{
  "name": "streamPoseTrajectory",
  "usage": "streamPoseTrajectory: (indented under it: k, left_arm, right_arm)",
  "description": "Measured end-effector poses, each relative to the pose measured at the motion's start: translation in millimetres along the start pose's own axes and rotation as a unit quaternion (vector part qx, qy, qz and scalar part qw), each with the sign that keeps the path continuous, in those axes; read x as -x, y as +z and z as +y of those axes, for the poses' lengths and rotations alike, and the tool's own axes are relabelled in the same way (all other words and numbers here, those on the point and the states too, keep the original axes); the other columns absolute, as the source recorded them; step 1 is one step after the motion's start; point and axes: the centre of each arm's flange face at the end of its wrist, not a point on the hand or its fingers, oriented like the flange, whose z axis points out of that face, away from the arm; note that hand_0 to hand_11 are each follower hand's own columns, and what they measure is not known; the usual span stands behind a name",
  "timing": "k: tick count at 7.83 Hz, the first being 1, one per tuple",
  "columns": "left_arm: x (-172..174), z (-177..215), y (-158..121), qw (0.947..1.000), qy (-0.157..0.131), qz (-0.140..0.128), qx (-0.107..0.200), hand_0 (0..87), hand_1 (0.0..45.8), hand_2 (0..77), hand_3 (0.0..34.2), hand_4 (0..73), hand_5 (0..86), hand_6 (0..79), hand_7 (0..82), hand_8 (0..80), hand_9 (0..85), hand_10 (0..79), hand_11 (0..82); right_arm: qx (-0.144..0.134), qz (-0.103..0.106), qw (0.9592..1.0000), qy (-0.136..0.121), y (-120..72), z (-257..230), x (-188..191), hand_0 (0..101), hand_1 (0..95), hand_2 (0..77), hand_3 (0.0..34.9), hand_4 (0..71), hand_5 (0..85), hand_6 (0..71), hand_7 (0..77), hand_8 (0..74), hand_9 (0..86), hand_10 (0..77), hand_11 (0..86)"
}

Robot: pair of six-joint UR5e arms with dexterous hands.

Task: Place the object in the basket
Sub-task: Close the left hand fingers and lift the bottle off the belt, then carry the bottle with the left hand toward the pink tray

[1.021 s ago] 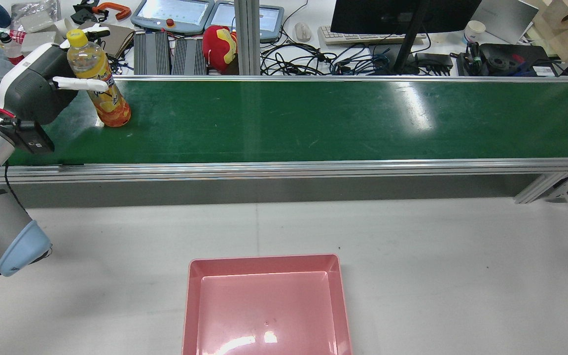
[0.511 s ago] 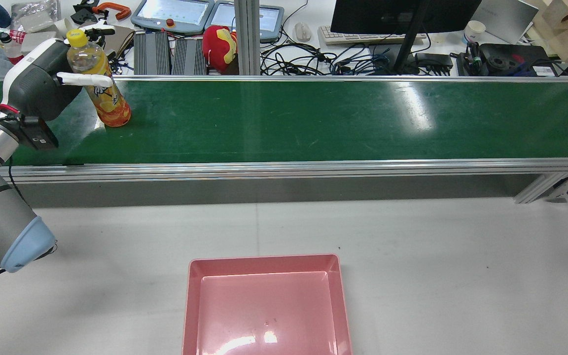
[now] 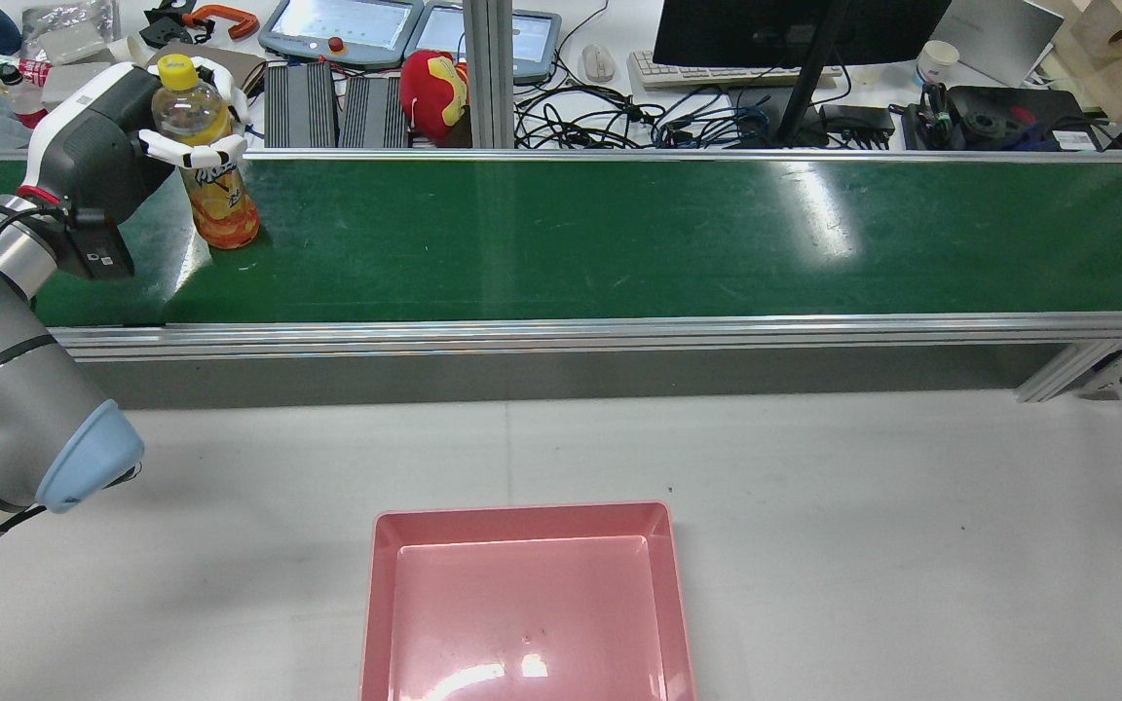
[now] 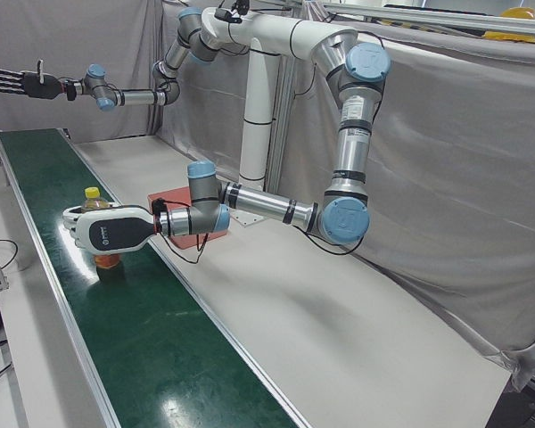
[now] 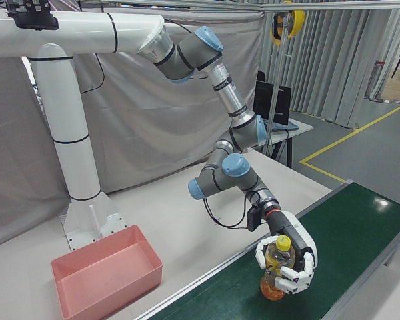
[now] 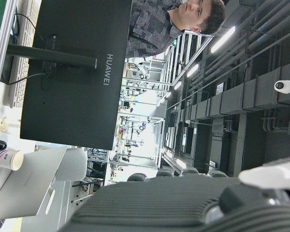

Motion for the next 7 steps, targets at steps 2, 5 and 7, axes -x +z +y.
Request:
streamPoseTrajectory:
  k: [2, 5, 7]
  left_arm:
    - [-1.4, 8.8, 2.0, 1.0, -0.001, -0.002, 0.001, 69.1, 7.1, 49.1, 0.0, 45.3, 58.9, 62.2, 53.5, 62.7, 56.2, 45.8, 60.5]
    - [-10.4, 72.1, -6.9, 0.9989, -0.012, -0.026, 0.038, 62.3, 7.1, 49.1, 0.0, 45.8, 58.9, 62.7, 54.0, 67.1, 56.7, 50.7, 62.2]
    - [8.5, 113.1, -26.0, 0.9949, -0.023, -0.068, 0.071, 60.4, 7.1, 49.1, 0.0, 46.4, 58.4, 62.7, 54.0, 68.7, 56.7, 53.5, 62.2]
  right_arm:
    - [0.001, 0.0, 1.0, 0.0, 0.1, 0.6, 0.1, 0, 0.0, 0.0, 0.2, 0.0, 0.0, 0.0, 0.5, 0.0, 0.0, 0.0, 0.0]
    - [0.001, 0.0, 1.0, 0.0, 0.2, 0.9, 0.1, 0, 0.0, 0.5, 0.2, 0.0, 0.0, 0.0, 0.5, 0.0, 0.0, 0.0, 0.0]
    - [0.001, 0.0, 1.0, 0.0, 0.2, 0.9, 0.1, 0, 0.0, 0.5, 0.2, 0.0, 0.0, 0.0, 0.5, 0.0, 0.0, 0.0, 0.0]
